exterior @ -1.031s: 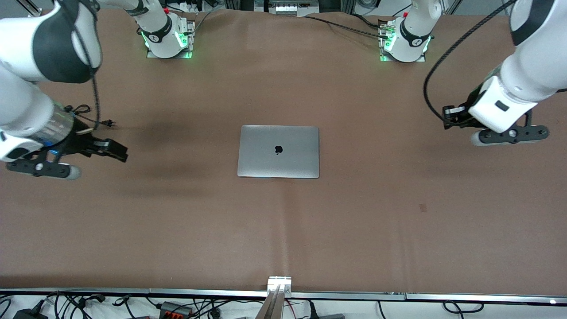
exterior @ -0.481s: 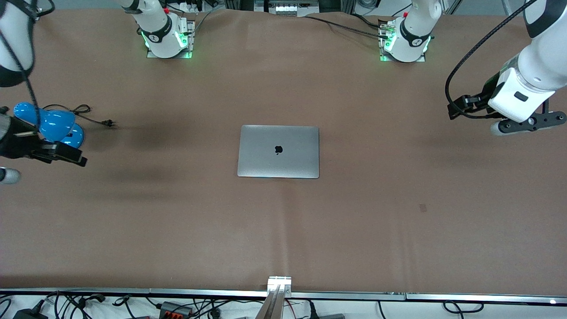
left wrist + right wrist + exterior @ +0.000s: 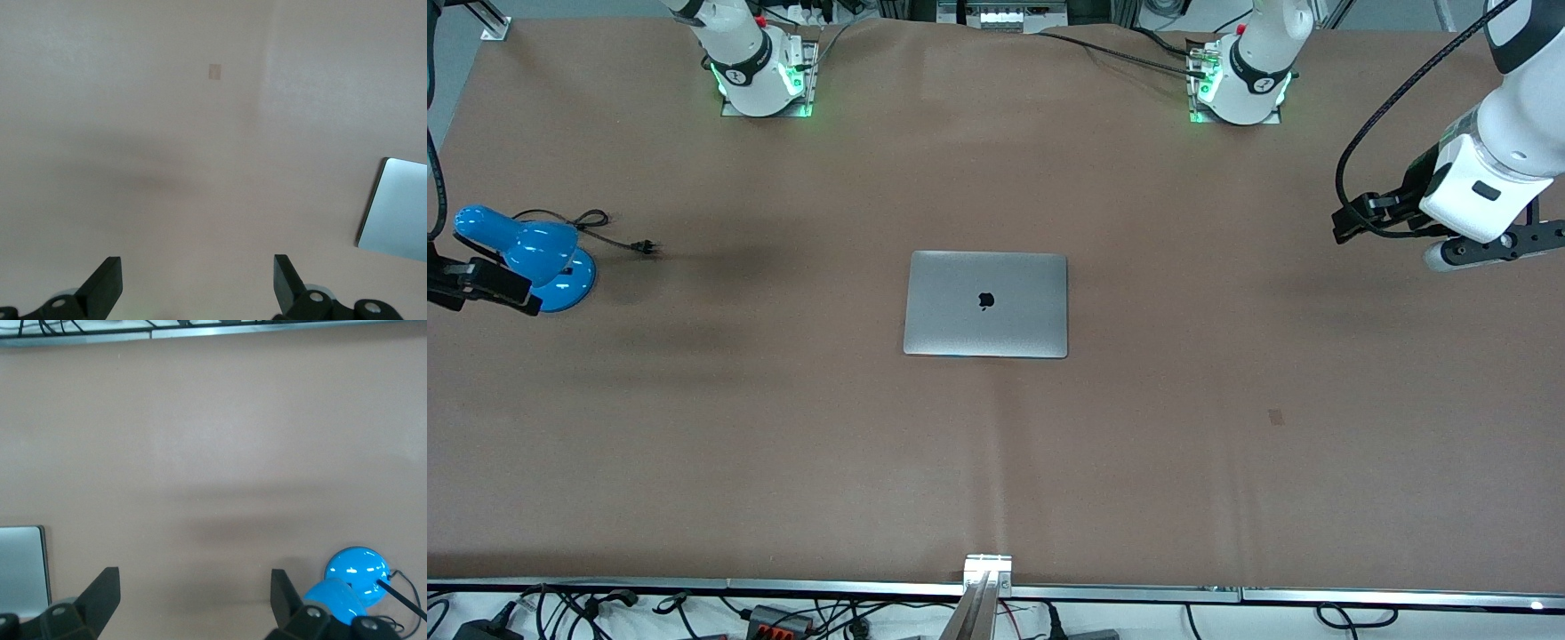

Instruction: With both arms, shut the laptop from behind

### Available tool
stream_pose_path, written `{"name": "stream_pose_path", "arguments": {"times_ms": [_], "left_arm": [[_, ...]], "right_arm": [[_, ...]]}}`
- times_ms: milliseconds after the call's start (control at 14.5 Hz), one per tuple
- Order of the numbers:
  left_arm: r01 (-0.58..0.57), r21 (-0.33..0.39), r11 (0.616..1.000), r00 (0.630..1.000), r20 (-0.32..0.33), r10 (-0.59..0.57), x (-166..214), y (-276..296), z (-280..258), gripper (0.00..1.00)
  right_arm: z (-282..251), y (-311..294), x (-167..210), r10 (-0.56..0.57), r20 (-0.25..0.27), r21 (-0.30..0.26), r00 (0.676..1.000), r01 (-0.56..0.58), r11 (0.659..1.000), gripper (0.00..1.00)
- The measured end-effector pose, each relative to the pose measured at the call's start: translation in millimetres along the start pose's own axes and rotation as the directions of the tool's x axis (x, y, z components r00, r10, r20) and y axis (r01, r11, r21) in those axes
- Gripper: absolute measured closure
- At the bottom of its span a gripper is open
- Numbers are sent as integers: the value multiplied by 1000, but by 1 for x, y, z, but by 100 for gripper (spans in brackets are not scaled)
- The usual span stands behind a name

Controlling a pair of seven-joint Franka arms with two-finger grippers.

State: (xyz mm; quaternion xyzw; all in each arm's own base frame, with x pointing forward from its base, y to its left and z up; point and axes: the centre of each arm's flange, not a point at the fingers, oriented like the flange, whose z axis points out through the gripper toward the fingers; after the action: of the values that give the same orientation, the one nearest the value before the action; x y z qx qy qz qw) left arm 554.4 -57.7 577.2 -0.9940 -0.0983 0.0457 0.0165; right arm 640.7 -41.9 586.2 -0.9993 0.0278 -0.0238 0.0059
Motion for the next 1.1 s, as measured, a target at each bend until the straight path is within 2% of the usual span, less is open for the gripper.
{"name": "stream_pose_path", "arguments": {"times_ms": [344, 688, 1100], "left_arm": [[-14, 0, 1000, 1000, -4, 14, -4, 7, -2, 0], [-15, 0, 1000, 1000, -4, 15, -4, 8, -2, 0], [-29, 0, 1000, 1000, -8, 29, -6, 15, -3, 0]], "right_arm": [[20, 3, -33, 1, 75, -6, 997, -1, 1000, 0], [8, 7, -92, -1, 58, 0, 998, 1, 1000, 0], [-5, 5, -107, -5, 38, 4, 999, 5, 1000, 0]]}}
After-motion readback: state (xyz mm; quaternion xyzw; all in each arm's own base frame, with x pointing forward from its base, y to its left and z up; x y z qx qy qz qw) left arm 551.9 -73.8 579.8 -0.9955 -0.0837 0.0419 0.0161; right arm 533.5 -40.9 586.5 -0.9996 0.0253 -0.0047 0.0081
